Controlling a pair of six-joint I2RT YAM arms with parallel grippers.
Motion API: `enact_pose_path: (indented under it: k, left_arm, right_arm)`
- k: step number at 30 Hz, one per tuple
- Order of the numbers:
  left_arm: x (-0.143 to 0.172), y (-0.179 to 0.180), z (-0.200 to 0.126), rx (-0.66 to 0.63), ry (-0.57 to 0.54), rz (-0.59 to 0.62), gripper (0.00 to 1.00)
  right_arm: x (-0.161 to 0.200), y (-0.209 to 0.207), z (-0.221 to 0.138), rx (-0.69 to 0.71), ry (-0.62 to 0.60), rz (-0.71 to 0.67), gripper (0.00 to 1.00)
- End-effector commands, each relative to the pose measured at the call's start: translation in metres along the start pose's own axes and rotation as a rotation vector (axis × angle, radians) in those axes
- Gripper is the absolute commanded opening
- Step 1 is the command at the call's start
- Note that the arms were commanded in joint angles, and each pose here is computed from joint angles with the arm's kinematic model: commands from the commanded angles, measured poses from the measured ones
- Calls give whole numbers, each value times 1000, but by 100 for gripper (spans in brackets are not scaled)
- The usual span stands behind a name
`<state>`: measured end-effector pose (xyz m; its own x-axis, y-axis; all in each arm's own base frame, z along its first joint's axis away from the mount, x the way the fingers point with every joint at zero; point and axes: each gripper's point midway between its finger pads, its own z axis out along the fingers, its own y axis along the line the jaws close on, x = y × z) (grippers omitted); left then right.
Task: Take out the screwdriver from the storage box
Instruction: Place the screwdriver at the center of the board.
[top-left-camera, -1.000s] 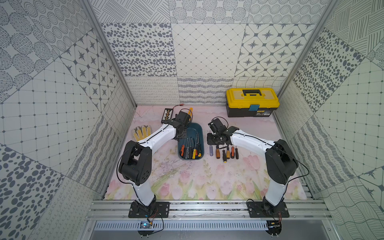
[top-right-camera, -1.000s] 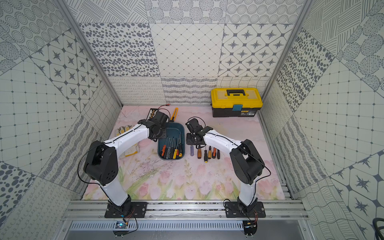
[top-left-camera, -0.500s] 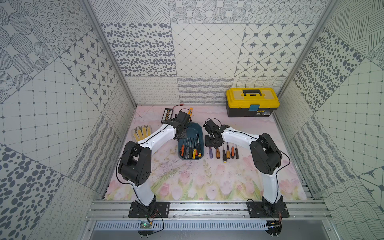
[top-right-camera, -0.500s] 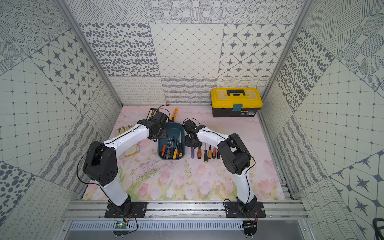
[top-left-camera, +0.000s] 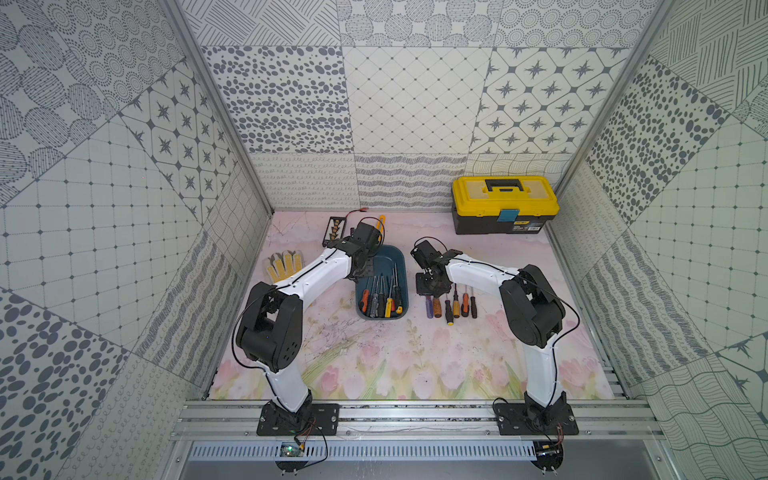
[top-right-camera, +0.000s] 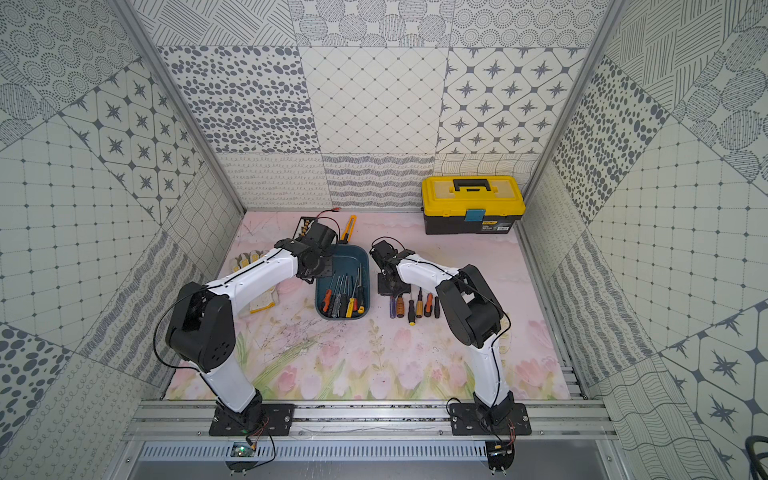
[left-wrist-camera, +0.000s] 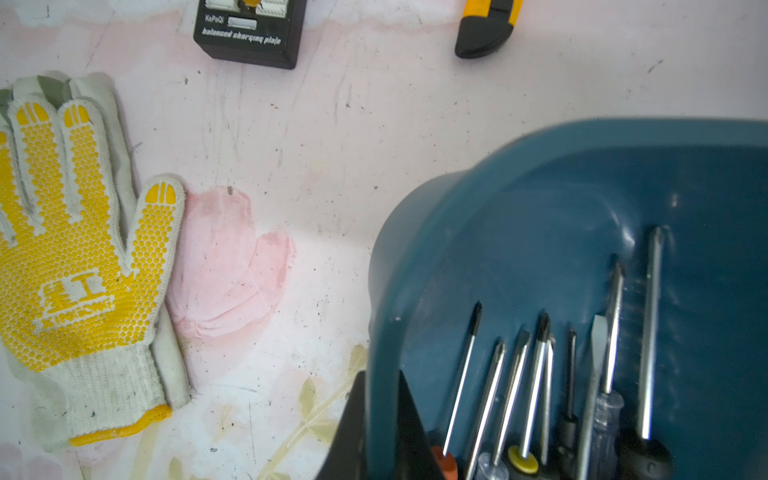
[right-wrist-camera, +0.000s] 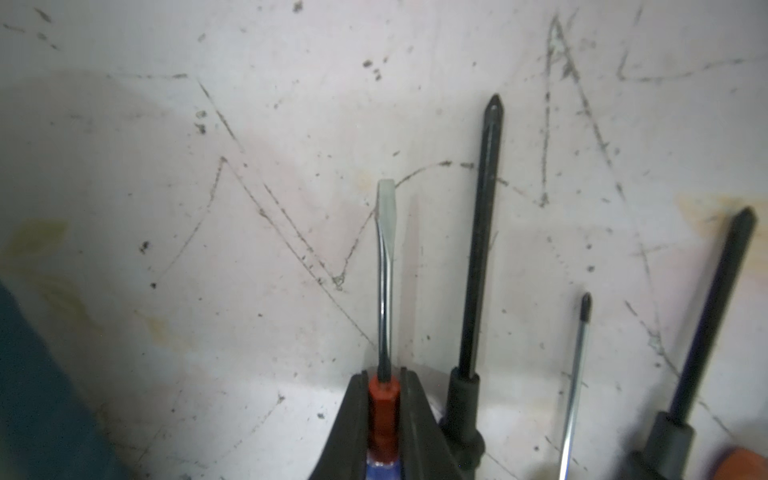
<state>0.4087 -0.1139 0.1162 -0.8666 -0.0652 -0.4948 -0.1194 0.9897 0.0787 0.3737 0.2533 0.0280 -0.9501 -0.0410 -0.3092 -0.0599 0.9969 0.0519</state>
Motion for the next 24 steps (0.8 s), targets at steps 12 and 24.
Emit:
enact_pose_path:
  k: [12, 24]
  left_arm:
    - [-9, -2, -2, 18, -31, -35, 0]
    - [-8, -3, -1, 19, -27, -34, 0]
  right_arm:
    - [14, -31, 8, 104, 34, -9, 0]
    - [18, -28, 12, 92, 60, -26, 8]
